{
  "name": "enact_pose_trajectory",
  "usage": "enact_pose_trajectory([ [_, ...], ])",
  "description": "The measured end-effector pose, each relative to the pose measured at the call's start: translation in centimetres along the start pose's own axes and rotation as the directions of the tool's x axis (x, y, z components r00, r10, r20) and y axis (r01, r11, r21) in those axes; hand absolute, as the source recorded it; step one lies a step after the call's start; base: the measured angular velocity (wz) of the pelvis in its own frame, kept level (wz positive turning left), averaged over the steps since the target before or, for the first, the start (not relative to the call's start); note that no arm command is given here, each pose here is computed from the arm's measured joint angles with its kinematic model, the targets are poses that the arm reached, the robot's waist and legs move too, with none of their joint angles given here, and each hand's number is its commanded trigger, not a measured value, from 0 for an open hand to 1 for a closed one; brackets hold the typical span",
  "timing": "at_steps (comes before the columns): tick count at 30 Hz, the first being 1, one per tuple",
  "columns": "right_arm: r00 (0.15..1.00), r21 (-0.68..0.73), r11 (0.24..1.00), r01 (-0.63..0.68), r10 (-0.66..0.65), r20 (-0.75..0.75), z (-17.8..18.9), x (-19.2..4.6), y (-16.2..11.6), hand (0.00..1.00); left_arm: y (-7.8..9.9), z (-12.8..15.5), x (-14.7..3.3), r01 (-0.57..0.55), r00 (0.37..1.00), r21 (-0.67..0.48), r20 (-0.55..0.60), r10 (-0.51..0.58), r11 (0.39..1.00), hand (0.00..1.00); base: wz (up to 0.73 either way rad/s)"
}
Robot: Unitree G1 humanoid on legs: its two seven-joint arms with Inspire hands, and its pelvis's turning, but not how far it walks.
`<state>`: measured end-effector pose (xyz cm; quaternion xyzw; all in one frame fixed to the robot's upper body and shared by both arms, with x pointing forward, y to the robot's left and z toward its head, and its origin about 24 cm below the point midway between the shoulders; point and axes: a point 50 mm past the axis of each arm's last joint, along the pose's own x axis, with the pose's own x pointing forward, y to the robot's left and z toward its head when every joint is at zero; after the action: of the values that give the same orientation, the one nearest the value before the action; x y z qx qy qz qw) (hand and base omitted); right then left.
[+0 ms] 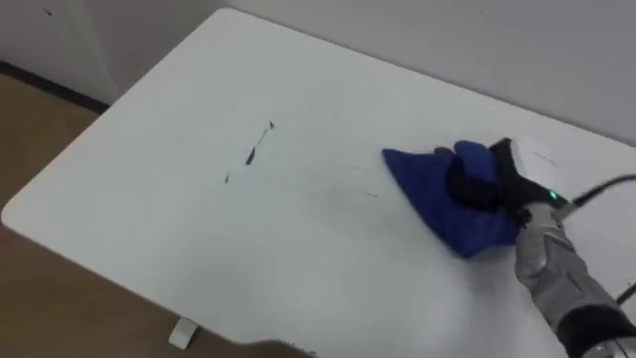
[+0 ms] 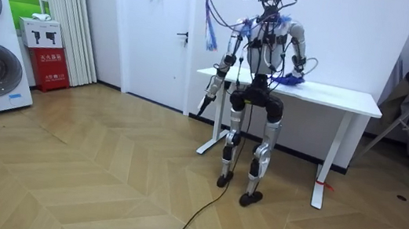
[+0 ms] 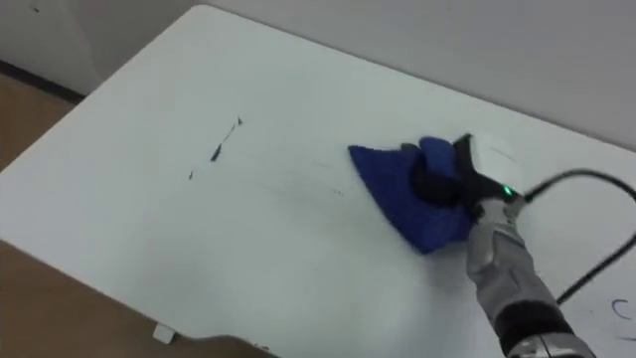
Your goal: Wipe table
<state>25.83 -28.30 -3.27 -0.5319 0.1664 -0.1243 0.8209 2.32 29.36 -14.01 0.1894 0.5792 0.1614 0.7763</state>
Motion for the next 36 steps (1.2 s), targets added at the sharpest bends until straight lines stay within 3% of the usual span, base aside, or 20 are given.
enact_pose_trajectory([
  [4, 0.997, 0.002, 1.0, 0.002, -0.002, -0.071, -2.1, -0.6, -0.1, 1.0, 0.5, 1.6, 0.2, -0.023, 0.997, -0.048, 0.075, 0.026, 0.999, 0.0, -0.18],
  [8, 0.999, -0.033, 0.999, -0.011, 0.009, -0.047, -0.5, 0.3, -0.1, 1.0, -0.5, 3.6, 0.3, 0.008, 0.991, -0.055, 0.136, 0.0, 0.998, 0.0, -0.47],
  [11, 0.998, -0.081, 0.995, -0.058, 0.06, 0.023, 2.9, 1.6, 0.1, 1.0, -2.1, 4.8, 0.3, 0.054, 0.986, -0.012, 0.158, -0.051, 0.998, 0.0, -0.26],
  [16, 0.95, -0.143, 0.983, -0.117, 0.153, 0.272, 11.2, 2.1, 0.7, 1.0, -3.3, 4.6, 0.1, 0.092, 0.986, 0.05, 0.136, -0.098, 0.995, 0.0, -0.06],
  [20, 0.937, -0.148, 0.982, -0.113, 0.155, 0.314, 12.2, 1.9, 0.8, 1.0, -3.2, 2.3, -0.2, 0.095, 0.993, 0.064, 0.065, -0.099, 0.993, 0.0, 0.27],
  [22, 0.954, -0.16, 0.976, -0.145, 0.181, 0.239, 9.6, 1.4, 1.8, 1.0, -3.2, 1.4, -0.3, 0.101, 0.994, 0.065, 0.036, -0.104, 0.993, 0.0, 0.34],
  [27, 0.994, 0.049, 0.994, -0.102, 0.101, 0.033, 1.2, -2.5, 4.0, 1.0, -2.1, 1.0, -0.2, 0.067, 0.997, 0.046, 0.032, -0.068, 0.997, 0.0, 0.35],
  [31, 0.959, 0.132, 0.991, -0.007, 0.045, -0.281, -6.9, -6.2, 3.5, 1.0, 0.1, 0.8, 0.0, -0.019, 0.999, -0.019, 0.042, 0.019, 1.0, 0.0, -0.19],
  [34, 0.921, 0.129, 0.991, 0.039, 0.015, -0.39, -9.6, -7.3, 2.7, 1.0, 1.3, 1.3, 0.1, -0.06, 0.995, -0.005, 0.074, 0.06, 0.998, 0.0, -0.26],
  [36, 0.913, 0.121, 0.992, 0.039, 0.014, -0.407, -9.4, -7.2, 2.9, 1.0, 1.6, 2.6, 0.4, -0.08, 0.99, -0.007, 0.118, 0.081, 0.997, 0.0, -0.43],
])
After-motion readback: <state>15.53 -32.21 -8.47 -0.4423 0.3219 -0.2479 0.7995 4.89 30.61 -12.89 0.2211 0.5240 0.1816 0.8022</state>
